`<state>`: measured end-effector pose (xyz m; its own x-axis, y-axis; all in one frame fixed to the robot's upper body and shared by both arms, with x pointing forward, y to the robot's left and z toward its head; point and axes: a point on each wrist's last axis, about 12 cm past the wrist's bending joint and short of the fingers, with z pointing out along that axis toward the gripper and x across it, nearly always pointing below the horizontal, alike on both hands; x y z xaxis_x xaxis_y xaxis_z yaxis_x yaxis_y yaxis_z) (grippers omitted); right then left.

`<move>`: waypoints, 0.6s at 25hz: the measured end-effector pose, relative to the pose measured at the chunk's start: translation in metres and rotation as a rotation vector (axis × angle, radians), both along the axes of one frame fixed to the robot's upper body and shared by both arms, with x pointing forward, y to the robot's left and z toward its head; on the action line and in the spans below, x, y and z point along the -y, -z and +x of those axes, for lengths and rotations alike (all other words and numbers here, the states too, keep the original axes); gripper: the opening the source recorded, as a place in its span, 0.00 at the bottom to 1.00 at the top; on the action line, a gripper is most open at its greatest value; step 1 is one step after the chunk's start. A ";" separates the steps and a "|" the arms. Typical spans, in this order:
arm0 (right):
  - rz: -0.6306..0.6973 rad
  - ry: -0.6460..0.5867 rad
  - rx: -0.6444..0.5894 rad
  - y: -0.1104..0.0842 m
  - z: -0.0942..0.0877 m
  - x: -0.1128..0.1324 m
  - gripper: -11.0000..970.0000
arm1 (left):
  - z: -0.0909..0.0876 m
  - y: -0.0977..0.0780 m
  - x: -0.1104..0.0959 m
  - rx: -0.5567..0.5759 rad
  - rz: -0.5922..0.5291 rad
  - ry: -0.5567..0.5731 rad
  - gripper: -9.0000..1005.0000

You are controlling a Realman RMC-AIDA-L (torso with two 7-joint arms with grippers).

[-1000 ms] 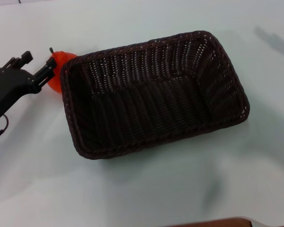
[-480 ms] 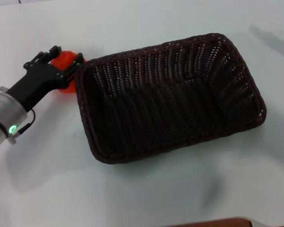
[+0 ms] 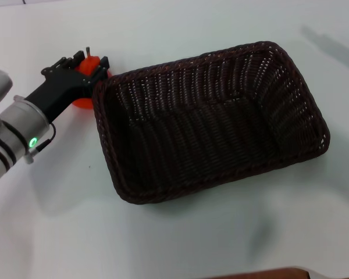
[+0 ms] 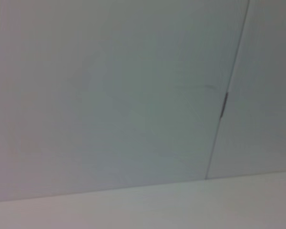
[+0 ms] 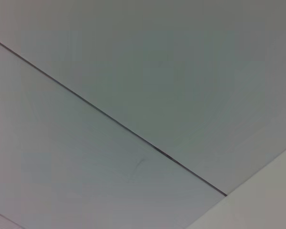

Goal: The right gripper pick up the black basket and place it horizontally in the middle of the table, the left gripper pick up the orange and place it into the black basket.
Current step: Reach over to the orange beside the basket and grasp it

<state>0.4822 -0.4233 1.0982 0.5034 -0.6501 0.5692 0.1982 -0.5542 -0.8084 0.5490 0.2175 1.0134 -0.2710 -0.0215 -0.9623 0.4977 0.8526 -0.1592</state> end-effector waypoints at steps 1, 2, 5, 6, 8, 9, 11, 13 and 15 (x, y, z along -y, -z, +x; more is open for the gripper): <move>0.000 -0.001 0.001 0.000 0.001 0.000 0.65 | 0.001 0.000 -0.001 -0.001 0.006 -0.007 0.59; -0.001 -0.002 0.001 0.000 0.001 -0.001 0.65 | 0.002 0.000 -0.003 0.002 0.013 -0.018 0.57; -0.004 0.002 -0.003 0.000 0.002 0.000 0.65 | 0.004 -0.002 -0.011 0.022 0.024 -0.062 0.52; -0.005 0.005 -0.004 0.000 0.002 0.000 0.65 | 0.004 -0.002 -0.015 0.028 0.024 -0.077 0.50; -0.005 0.011 -0.007 0.001 0.003 0.000 0.65 | 0.004 -0.004 -0.021 0.036 0.022 -0.095 0.46; -0.004 0.013 -0.008 0.002 0.003 0.000 0.65 | 0.004 -0.005 -0.024 0.042 0.022 -0.102 0.44; -0.003 0.015 -0.009 0.004 0.004 -0.001 0.65 | 0.004 -0.006 -0.028 0.049 0.023 -0.105 0.40; 0.000 0.015 -0.008 0.005 0.005 -0.001 0.65 | 0.003 -0.005 -0.030 0.049 0.022 -0.107 0.36; 0.004 0.014 -0.008 0.006 0.007 -0.002 0.65 | 0.001 -0.005 -0.032 0.049 0.017 -0.114 0.31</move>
